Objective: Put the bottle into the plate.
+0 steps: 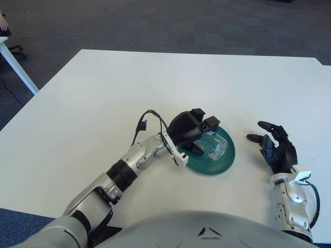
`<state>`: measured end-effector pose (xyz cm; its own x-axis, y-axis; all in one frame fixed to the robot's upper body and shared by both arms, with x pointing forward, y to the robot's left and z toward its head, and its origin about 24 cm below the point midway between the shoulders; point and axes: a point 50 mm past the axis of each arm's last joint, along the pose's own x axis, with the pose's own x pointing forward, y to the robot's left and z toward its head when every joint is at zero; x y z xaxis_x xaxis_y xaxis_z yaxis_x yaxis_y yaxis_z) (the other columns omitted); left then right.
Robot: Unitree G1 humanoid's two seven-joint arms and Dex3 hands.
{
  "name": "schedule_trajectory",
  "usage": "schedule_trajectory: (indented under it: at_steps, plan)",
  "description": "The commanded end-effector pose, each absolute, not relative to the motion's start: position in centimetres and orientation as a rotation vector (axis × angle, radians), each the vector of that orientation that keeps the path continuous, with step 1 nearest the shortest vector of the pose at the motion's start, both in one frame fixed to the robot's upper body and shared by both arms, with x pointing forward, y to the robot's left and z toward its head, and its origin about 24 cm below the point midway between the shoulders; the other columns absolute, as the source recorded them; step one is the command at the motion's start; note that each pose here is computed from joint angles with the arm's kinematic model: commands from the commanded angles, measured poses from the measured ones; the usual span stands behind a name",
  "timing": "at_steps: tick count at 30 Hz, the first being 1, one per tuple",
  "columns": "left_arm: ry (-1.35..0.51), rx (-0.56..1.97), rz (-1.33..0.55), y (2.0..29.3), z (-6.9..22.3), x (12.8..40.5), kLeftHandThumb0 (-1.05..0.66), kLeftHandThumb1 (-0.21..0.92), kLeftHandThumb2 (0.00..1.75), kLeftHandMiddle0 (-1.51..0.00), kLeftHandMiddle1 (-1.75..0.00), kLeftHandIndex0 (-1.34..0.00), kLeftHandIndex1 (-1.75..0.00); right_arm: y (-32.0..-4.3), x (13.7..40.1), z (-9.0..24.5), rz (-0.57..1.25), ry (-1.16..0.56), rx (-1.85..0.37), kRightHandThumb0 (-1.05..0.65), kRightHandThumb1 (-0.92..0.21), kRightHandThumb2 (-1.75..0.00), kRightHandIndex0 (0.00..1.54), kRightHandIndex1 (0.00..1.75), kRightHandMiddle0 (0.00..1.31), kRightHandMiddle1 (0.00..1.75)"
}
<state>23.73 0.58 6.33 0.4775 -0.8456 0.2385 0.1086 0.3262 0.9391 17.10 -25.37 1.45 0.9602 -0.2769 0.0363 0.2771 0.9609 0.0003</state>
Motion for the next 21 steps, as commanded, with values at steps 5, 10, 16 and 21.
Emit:
schedule_trajectory:
  at_steps: [5,10,16,21]
  plan:
    - [-0.793,1.1,-0.785,0.7,5.2,24.0,-0.43,0.44,1.16,-1.07,-1.75,-0.51,-1.75,-25.1,16.9,1.5,-0.283,-0.031,-0.006,-0.52,-0.9,-0.57,0.57,0.91,0.29,1.0]
    - [-0.8,1.133,-0.823,0.4,4.8,24.4,-0.42,0.48,1.1,-1.08,-1.75,-0.48,-1.75,-25.1,16.8,1.6,-0.283,-0.031,-0.006,-0.52,-0.9,-0.57,0.57,0.91,0.29,1.0]
    - [-0.804,1.132,-0.825,0.5,4.9,24.4,-0.41,0.5,1.08,-1.08,-1.75,-0.47,-1.75,-25.0,16.8,1.6,-0.283,-0.031,-0.006,-0.52,-0.9,-0.57,0.57,0.91,0.29,1.0]
    - [-0.804,1.132,-0.825,0.5,4.9,24.4,-0.41,0.5,1.08,-1.08,-1.75,-0.47,-1.75,-25.0,16.8,1.7,-0.282,-0.031,-0.006,-0.52,-0.9,-0.57,0.57,0.91,0.29,1.0]
